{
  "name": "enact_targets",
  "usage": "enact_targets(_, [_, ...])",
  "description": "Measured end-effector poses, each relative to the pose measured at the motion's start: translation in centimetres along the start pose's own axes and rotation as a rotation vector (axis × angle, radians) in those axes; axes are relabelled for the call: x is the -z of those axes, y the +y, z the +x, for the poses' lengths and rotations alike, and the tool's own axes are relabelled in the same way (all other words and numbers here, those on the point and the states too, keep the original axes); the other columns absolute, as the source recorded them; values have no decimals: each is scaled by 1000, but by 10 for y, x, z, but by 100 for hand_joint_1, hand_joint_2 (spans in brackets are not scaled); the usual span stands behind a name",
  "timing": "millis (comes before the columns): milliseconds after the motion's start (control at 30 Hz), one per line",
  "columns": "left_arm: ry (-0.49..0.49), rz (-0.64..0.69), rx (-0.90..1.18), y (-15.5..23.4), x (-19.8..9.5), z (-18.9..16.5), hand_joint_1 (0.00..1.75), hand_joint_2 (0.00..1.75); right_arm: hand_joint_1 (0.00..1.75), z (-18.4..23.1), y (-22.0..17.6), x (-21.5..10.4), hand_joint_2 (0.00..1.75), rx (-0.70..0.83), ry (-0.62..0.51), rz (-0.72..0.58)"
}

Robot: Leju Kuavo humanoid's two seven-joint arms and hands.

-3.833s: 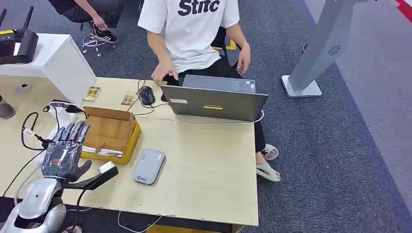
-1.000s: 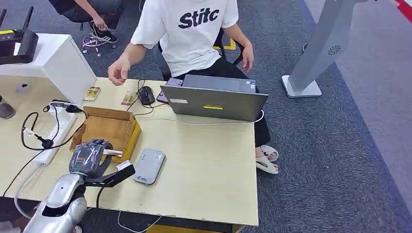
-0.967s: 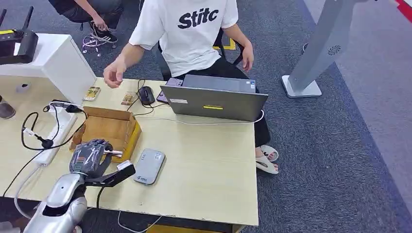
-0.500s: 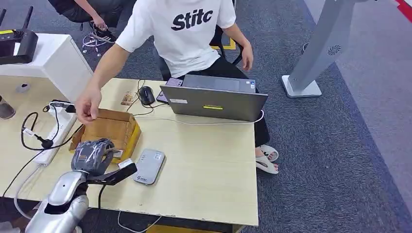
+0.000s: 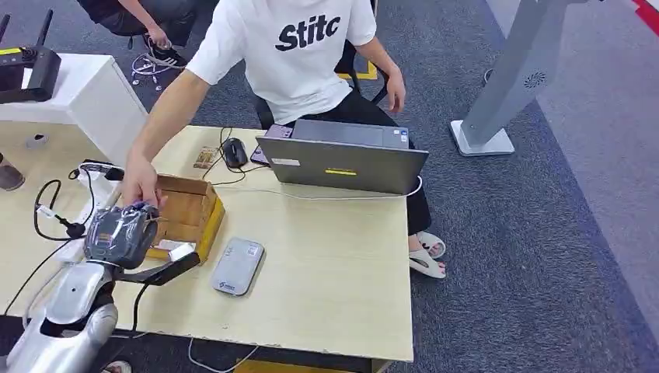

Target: Pass the card to the sensor for recognition and then transmit it.

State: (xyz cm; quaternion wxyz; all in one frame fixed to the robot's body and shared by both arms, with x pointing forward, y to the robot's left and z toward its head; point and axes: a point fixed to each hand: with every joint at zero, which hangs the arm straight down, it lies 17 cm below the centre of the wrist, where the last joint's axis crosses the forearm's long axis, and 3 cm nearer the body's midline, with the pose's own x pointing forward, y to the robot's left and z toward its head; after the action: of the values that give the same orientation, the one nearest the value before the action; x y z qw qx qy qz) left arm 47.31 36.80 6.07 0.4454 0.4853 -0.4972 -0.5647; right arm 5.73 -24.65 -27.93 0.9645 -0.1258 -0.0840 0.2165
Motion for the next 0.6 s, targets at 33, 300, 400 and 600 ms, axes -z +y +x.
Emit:
enact_targets(33, [6,27,22,11,2,-7,175,175,0,0,0,0,175,2,-1,0])
enact_targets(300, [63,224,116,96,8,-47,175,175,0,-1,3,-1,175,16,2,4])
enact_targets(400, [77,274,119,114,7,-52,87,175,0,-1,3,-1,175,14,1,4])
enact_targets(600, [123,413,142,145,1,-59,0,175,0,-1,2,-1,175,17,0,2])
